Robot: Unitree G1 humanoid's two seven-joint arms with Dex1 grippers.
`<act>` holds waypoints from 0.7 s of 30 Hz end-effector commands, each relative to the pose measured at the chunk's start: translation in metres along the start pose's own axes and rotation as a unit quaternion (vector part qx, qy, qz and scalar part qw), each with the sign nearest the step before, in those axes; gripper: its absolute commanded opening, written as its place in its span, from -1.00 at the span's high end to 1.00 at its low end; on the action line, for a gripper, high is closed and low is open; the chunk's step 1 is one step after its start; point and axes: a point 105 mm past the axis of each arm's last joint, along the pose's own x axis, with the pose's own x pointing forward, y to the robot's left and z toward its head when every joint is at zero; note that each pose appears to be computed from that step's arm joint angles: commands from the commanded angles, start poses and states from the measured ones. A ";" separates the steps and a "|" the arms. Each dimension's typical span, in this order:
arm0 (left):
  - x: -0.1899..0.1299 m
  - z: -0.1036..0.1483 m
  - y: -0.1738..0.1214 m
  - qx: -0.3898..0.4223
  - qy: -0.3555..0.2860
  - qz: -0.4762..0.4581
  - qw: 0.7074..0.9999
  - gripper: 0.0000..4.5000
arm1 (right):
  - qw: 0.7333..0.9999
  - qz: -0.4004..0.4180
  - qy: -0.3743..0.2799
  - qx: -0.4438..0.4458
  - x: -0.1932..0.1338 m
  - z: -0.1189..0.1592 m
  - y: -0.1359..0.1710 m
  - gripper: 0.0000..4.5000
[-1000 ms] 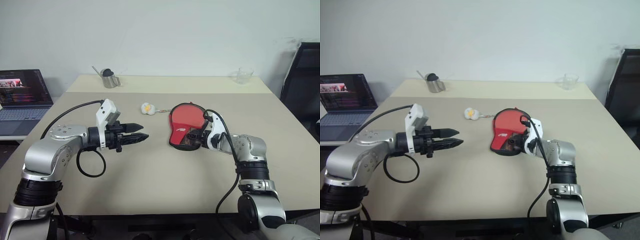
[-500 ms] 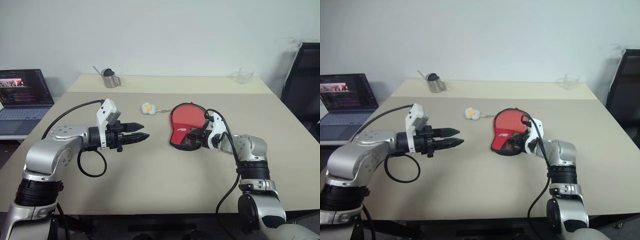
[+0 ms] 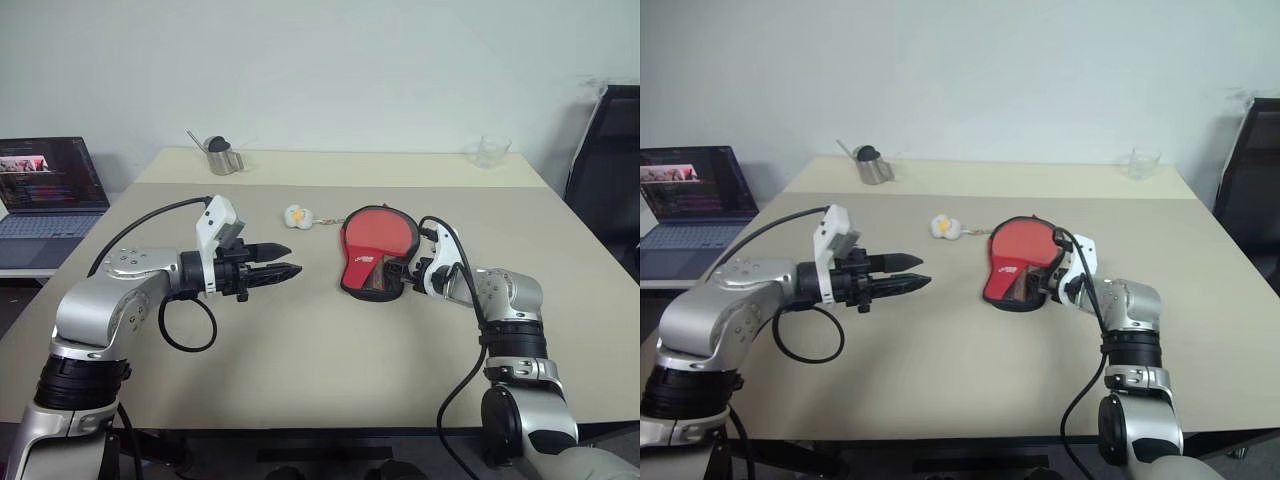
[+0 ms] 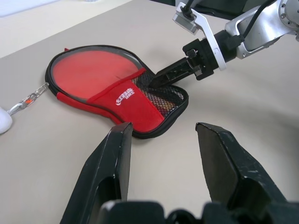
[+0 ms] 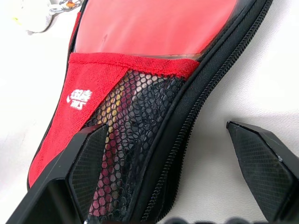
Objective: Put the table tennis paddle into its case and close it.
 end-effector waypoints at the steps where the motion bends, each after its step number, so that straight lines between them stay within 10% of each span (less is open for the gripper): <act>1: 0.001 0.012 -0.002 0.020 -0.017 -0.005 1.000 -0.04 | 0.999 0.007 -0.027 -0.017 -0.011 0.018 -0.001 -0.92; 21: 0.006 0.010 -0.006 0.016 -0.022 -0.013 1.000 -0.05 | 0.999 0.000 -0.025 -0.021 -0.019 0.016 -0.008 -0.95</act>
